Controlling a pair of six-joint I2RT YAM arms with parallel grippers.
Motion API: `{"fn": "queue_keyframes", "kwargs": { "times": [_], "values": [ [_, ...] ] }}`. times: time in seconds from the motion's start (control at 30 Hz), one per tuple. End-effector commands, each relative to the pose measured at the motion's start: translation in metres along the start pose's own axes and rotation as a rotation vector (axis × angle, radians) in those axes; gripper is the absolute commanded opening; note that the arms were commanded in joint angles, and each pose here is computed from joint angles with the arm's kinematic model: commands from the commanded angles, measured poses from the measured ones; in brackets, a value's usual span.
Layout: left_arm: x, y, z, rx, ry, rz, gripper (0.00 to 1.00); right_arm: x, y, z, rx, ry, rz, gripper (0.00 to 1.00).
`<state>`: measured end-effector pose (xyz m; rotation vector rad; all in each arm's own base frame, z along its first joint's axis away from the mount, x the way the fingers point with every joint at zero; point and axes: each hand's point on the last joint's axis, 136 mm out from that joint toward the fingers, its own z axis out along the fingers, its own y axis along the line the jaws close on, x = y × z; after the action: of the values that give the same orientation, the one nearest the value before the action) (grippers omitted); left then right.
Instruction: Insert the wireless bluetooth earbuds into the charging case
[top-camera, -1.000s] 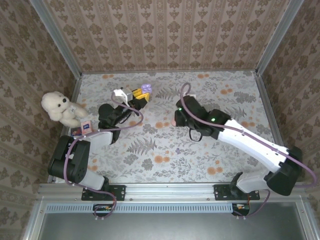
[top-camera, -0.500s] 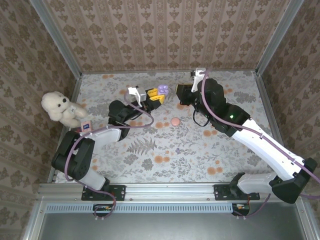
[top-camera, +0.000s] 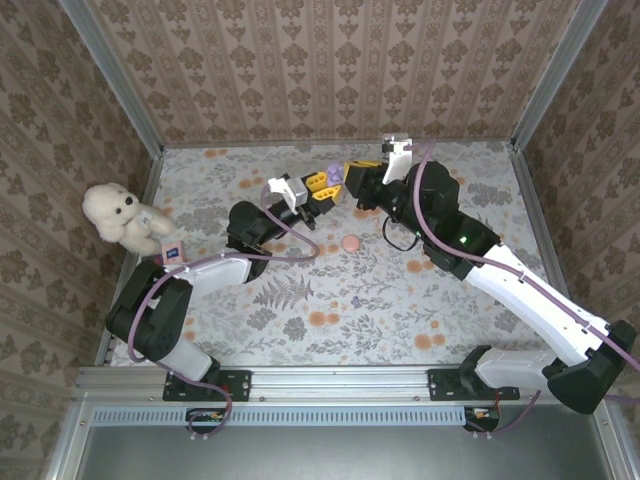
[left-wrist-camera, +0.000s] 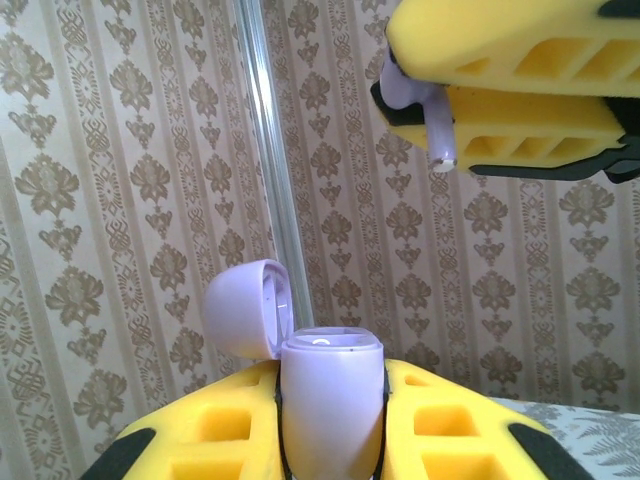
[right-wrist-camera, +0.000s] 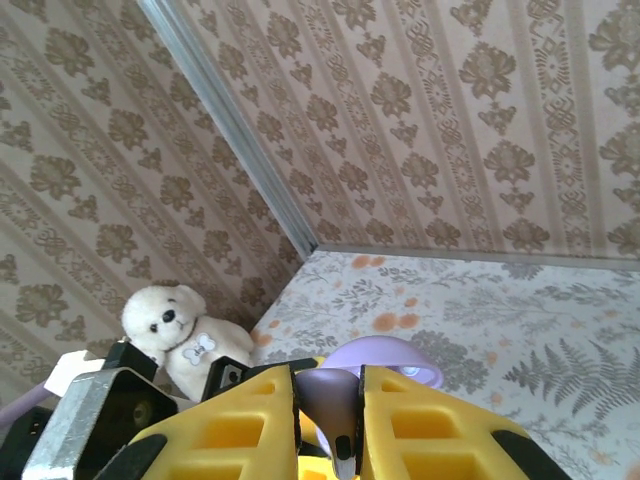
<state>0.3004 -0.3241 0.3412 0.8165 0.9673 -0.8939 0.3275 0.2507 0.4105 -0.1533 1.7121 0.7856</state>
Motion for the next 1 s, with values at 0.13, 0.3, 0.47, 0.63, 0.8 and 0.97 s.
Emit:
{"fn": "queue_keyframes", "kwargs": {
  "times": [0.13, 0.3, 0.47, 0.63, 0.8, 0.97],
  "values": [
    [-0.031, -0.001, 0.01, -0.01, -0.084, 0.09, 0.0, -0.014, 0.015, -0.007, -0.083, -0.051, -0.023, 0.19],
    [-0.034, -0.002, 0.011, -0.008, -0.091, 0.09, 0.0, -0.008, 0.017, -0.002, -0.098, -0.029, -0.023, 0.19],
    [-0.036, -0.003, 0.012, -0.009, -0.096, 0.087, 0.0, -0.001, 0.016, 0.005, -0.097, -0.009, -0.02, 0.19],
    [-0.037, -0.004, 0.012, -0.004, -0.098, 0.075, 0.0, 0.009, 0.01, 0.012, -0.082, 0.012, -0.016, 0.18],
    [-0.039, -0.007, 0.011, 0.003, -0.101, 0.072, 0.0, 0.016, 0.003, 0.016, -0.063, 0.025, -0.008, 0.18],
    [-0.04, -0.009, 0.011, 0.008, -0.103, 0.072, 0.0, 0.019, -0.006, 0.018, -0.042, 0.028, 0.005, 0.18]
  ]
}}
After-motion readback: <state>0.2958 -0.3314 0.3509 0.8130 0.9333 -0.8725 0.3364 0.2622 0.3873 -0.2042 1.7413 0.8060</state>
